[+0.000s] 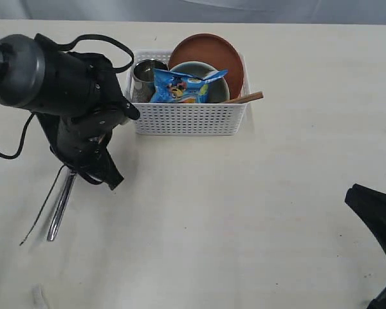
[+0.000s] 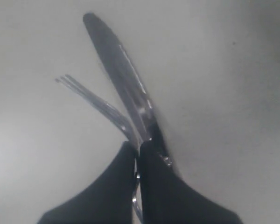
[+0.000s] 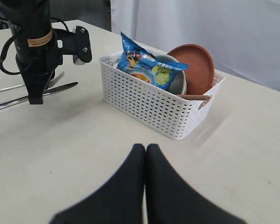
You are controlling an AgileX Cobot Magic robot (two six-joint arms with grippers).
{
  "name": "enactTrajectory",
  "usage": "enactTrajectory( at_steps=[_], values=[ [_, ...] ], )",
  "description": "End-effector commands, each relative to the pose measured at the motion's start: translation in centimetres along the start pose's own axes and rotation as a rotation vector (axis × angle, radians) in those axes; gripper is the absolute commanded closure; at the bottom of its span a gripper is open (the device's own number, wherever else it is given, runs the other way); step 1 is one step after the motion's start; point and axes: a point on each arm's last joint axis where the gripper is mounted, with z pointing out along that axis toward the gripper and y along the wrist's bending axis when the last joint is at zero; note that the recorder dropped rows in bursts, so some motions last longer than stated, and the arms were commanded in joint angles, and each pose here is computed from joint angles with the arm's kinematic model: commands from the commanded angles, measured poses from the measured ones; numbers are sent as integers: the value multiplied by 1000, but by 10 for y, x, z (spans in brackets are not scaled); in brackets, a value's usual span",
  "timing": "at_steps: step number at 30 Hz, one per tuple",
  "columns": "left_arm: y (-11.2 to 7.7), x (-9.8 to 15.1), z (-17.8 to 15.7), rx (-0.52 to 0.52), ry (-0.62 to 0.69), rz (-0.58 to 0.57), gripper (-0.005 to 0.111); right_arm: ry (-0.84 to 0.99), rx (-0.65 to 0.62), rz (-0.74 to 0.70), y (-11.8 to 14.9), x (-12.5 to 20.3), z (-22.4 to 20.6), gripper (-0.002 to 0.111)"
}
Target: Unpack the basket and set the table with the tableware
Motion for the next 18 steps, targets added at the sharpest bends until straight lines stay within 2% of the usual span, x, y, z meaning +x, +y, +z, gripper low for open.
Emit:
enactTrajectory(
  at_steps=[1, 11, 18],
  values=[
    [-10, 1, -5, 6, -12, -23, 107, -3, -3, -7, 0, 1, 0, 108],
    [-15, -16, -18, 91, -65, -114, 107, -3, -3, -7, 0, 1, 0, 108],
    [-24, -18, 4, 70, -10, -77, 107, -3, -3, -7, 0, 1, 0, 108]
  ],
)
